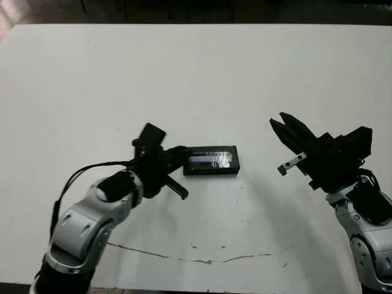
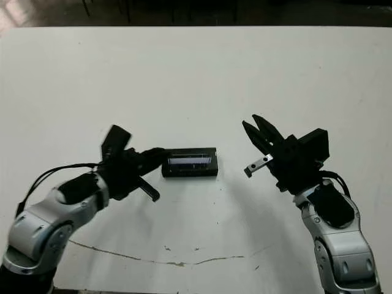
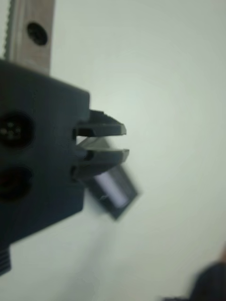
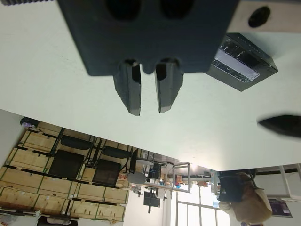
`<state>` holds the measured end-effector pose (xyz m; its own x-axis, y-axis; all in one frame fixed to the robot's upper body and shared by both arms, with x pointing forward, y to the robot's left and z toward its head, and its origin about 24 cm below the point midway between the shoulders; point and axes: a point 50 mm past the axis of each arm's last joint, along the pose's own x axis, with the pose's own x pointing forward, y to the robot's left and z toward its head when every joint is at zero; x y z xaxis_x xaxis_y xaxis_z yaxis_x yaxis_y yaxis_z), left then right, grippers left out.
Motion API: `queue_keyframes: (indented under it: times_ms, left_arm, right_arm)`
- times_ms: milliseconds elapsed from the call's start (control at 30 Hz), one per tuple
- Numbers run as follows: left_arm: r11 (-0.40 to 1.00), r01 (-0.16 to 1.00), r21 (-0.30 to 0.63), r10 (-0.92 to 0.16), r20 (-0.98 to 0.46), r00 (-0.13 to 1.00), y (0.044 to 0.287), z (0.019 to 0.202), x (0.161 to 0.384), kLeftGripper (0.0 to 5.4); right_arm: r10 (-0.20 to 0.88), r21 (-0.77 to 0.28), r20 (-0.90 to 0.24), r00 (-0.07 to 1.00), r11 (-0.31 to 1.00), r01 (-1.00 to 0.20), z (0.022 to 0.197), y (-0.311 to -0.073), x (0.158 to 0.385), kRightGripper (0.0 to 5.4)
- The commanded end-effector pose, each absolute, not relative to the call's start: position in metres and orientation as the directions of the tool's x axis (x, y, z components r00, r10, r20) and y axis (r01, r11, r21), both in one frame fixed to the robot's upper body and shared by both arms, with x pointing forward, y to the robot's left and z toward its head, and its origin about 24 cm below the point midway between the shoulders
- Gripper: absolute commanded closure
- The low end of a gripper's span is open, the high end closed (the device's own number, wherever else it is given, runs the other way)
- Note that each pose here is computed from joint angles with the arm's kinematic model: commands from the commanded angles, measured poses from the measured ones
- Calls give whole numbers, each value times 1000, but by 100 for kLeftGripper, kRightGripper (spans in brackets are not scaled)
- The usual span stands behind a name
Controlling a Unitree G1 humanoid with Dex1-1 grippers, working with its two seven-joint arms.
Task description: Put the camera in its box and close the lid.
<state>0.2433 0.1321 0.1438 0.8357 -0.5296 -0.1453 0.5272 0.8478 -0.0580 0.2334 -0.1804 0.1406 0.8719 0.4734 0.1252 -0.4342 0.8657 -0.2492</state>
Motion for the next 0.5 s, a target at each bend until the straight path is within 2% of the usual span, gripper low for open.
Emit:
queue_keyframes:
  times_ms: [33,67,133,200,333,500]
  left_arm:
    - [898,428,-105,-434,-46,900,154,153,244,537]
    - [913,399,-83,-401,-5,916,159,156,244,537]
    - [948,310,72,-316,115,942,171,163,245,537]
    - [958,231,172,-266,219,939,177,164,245,537]
    - [977,102,188,-166,367,916,186,156,251,537]
    - [988,15,153,-79,417,905,189,147,259,537]
  right_arm:
    - [454,-230,126,882,878,-419,138,-180,233,540]
    - [450,-227,130,883,881,-416,138,-180,233,540]
    - [434,-220,151,888,891,-398,138,-178,234,540]
    - [409,-208,172,896,904,-372,137,-176,235,540]
    - [306,-183,194,932,945,-272,134,-172,239,540]
    - [165,-107,181,970,983,-147,129,-165,244,540]
